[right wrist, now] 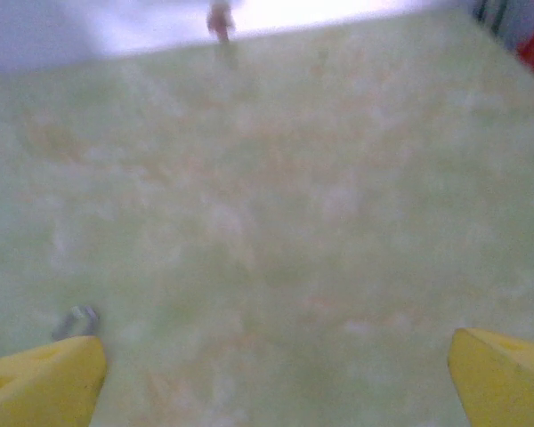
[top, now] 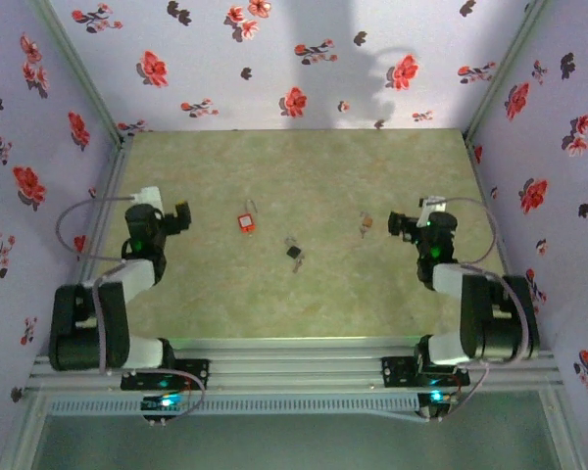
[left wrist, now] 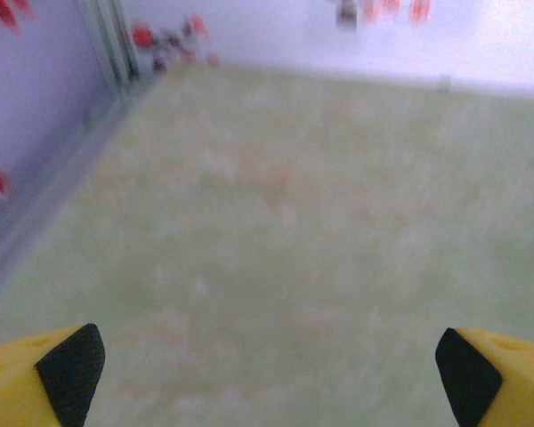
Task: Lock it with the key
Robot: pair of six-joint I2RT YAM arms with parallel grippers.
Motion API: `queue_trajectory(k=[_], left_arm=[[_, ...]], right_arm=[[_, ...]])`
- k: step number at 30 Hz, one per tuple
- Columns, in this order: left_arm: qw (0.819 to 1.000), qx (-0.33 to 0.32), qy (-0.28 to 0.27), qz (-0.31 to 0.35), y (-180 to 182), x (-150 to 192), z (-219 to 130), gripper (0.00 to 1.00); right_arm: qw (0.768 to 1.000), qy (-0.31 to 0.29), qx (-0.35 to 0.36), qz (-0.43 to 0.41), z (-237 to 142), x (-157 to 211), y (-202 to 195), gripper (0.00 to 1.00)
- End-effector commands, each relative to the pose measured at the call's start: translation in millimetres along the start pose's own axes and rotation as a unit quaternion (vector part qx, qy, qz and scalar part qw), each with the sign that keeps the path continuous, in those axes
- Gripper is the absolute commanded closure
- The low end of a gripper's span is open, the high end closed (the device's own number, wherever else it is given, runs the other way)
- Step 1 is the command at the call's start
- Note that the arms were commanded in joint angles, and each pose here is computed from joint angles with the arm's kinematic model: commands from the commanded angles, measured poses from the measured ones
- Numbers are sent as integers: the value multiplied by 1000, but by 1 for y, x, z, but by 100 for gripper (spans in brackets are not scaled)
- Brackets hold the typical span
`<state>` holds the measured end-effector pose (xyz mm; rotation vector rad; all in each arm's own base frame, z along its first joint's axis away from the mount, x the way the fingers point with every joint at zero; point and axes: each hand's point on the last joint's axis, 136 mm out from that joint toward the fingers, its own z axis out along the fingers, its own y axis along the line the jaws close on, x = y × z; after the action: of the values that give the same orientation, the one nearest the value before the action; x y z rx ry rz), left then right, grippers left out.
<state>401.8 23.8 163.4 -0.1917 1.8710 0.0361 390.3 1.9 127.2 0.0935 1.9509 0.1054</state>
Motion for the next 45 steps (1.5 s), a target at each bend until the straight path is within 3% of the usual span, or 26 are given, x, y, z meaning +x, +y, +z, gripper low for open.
queue_trajectory(k=[1,4,7,9,10,12,16,18,20,23,30,37,45], left_arm=[[993,5,-53,-109,-6,-53,-20,0],[981,51,-56,-179,-21,-69,-27,0],[928,81,-34,-362,-25,-60,-29,0],[920,179,-67,-342,-44,-73,-42,0],[914,198,-85,-343,-45,-72,-48,0],[905,175,-93,-378,-33,-58,-48,0],[911,154,-4,-382,-43,-33,-34,0],[919,170,7,-355,-55,-33,-34,0],[931,142,45,-334,-59,-23,-32,0],[945,112,90,-293,-68,-12,-35,0],[971,10,142,-190,-68,12,-50,0],[977,27,147,-155,-82,23,-63,0],[979,58,142,-132,-98,23,-71,0]], right_arm=[[997,-40,-51,44,-21,-52,26,1],[977,-90,-101,166,-45,-96,42,1],[930,-57,-95,349,-52,-99,37,1],[930,-45,-148,332,-57,-109,56,1],[929,-39,-173,324,-58,-114,66,1],[921,-26,-191,340,-56,-115,73,1],[918,7,-229,323,-52,-110,98,1],[939,26,-209,272,-50,-101,109,1],[967,52,-159,192,-52,-85,123,1],[985,78,-95,121,-51,-68,131,1],[984,176,-21,31,-39,-28,147,1],[963,268,5,8,-17,17,161,6],[952,296,74,15,-9,34,136,7]])
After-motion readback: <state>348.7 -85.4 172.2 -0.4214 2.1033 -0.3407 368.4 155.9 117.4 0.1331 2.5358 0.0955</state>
